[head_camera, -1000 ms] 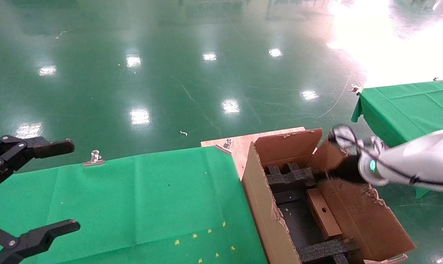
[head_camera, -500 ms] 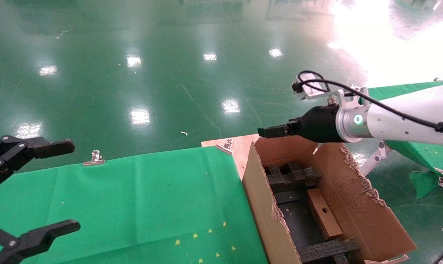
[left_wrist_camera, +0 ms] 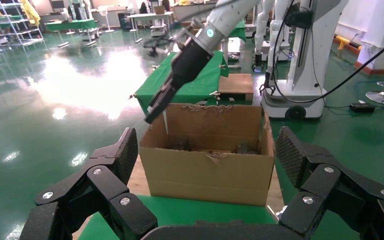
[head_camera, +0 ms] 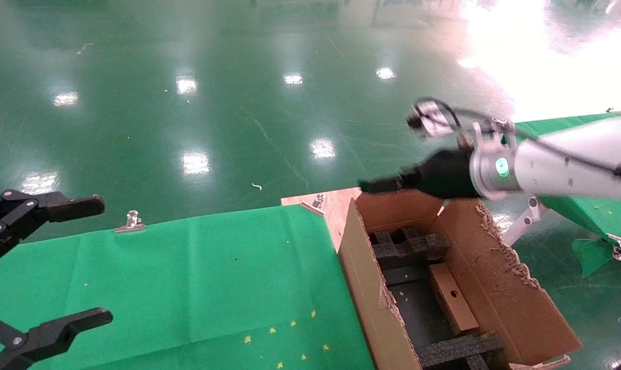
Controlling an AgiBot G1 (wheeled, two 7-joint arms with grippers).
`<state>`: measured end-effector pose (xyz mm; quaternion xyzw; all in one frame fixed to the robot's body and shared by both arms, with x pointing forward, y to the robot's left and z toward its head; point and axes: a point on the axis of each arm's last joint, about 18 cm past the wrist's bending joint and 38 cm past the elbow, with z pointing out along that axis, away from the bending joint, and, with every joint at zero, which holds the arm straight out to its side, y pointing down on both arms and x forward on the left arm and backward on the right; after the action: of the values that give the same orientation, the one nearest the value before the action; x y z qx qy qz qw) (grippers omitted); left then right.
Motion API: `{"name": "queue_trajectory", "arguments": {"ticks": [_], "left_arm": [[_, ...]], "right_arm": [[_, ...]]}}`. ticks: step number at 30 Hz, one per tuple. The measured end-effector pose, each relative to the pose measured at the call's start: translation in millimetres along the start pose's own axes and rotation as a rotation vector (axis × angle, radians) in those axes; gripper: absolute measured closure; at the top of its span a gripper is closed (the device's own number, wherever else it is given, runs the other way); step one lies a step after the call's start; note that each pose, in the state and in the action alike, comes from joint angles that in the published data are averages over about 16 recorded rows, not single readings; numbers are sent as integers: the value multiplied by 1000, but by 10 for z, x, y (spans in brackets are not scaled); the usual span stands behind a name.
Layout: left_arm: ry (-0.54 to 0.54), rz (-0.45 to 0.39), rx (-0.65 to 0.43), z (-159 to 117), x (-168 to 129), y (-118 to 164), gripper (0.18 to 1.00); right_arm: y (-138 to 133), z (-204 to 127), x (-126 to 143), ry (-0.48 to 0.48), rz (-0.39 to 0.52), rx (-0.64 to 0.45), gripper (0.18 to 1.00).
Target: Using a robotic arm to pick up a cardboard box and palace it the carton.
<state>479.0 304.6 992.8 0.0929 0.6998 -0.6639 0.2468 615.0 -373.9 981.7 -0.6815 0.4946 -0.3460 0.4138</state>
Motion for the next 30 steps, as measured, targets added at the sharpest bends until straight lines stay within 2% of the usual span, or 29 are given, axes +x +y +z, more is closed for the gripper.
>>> {"name": "queue_trajectory", "arguments": {"ticks": [16, 30], "left_arm": [[0, 0, 0, 0, 0, 0, 184], [0, 0, 0, 0, 0, 0, 184]], "right_arm": [[117, 17, -506, -285, -130, -32, 178], [184, -190, -890, -582, -277, 69, 178]]}}
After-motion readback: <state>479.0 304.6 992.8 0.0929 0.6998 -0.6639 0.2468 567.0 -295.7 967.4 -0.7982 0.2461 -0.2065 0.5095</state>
